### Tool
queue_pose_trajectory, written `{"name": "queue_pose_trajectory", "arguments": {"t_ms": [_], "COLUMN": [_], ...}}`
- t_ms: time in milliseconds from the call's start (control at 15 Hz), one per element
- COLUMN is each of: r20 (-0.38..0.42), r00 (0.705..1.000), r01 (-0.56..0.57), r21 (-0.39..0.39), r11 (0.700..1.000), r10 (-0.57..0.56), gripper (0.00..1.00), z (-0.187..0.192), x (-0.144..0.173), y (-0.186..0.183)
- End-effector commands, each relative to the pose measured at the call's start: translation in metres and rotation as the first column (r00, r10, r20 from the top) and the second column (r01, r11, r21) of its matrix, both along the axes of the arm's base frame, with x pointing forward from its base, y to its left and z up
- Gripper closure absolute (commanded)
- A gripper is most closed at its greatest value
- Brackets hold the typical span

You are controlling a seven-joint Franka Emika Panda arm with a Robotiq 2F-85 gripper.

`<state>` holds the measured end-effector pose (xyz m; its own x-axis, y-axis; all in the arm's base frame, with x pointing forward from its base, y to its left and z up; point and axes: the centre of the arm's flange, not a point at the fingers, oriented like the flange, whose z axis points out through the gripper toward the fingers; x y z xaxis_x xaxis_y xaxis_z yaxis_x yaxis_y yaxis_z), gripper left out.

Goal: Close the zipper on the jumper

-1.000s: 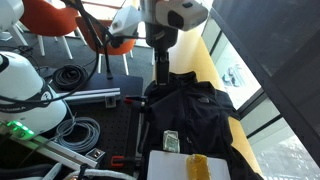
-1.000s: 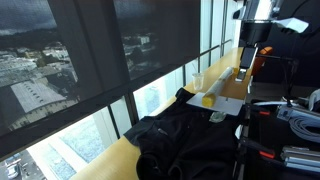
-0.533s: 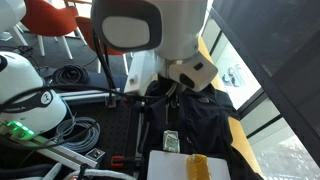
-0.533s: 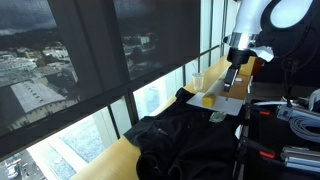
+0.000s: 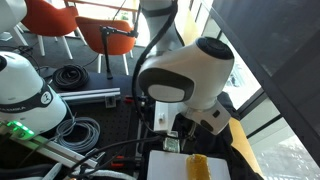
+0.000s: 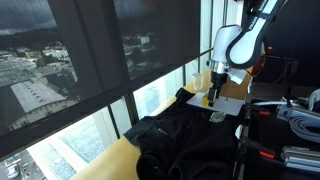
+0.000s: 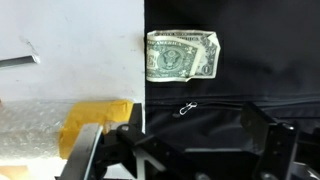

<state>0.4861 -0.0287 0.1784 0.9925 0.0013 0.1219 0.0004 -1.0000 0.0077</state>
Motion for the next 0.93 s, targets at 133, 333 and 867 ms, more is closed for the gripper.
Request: {"name": "queue_pose_trajectory", "arguments": {"t_ms": [133,333,867], "r20": [0.010,0.021,-0.034], "r00": [1.000,1.000,0.999], "r01": [-0.007,-0.015,0.013], "r21": [-0.002,-0.006,-0.024], "r11": [1.000,1.000,1.000], "r10": [0.007,0.015,-0.014], "gripper": [0.00,0.00,0.00], "z": [-0.044,-0.056,-0.052], "x": [0.069,0.086,0.068], "y": [0.003,0.017,0.061]}}
